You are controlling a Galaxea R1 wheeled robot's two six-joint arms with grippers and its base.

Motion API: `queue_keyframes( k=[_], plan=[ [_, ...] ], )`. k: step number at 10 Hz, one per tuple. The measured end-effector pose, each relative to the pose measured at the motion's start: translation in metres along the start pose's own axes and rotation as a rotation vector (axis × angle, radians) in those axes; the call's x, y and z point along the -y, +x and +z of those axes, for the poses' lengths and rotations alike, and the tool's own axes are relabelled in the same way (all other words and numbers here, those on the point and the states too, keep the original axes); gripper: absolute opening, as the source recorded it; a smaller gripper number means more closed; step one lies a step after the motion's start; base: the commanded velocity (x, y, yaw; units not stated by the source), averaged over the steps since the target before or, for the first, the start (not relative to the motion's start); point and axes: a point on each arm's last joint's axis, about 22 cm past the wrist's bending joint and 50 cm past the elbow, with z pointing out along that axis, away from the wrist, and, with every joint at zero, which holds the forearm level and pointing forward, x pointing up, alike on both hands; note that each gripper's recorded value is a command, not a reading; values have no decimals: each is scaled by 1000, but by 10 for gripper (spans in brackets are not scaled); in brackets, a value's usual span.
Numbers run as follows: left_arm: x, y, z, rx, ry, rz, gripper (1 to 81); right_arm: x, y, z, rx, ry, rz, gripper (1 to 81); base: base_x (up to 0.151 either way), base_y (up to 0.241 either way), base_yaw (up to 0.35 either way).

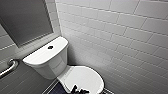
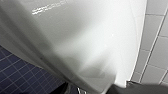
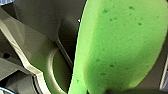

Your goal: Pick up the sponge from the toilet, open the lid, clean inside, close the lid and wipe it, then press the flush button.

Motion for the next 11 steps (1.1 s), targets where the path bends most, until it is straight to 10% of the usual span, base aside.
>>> queue_keyframes(
  k=[11],
  plan=[
    [-38, -7, -31, -18, -44, 27, 811, 6, 8, 8, -17, 24, -26, 10, 0, 0, 0]
  ],
)
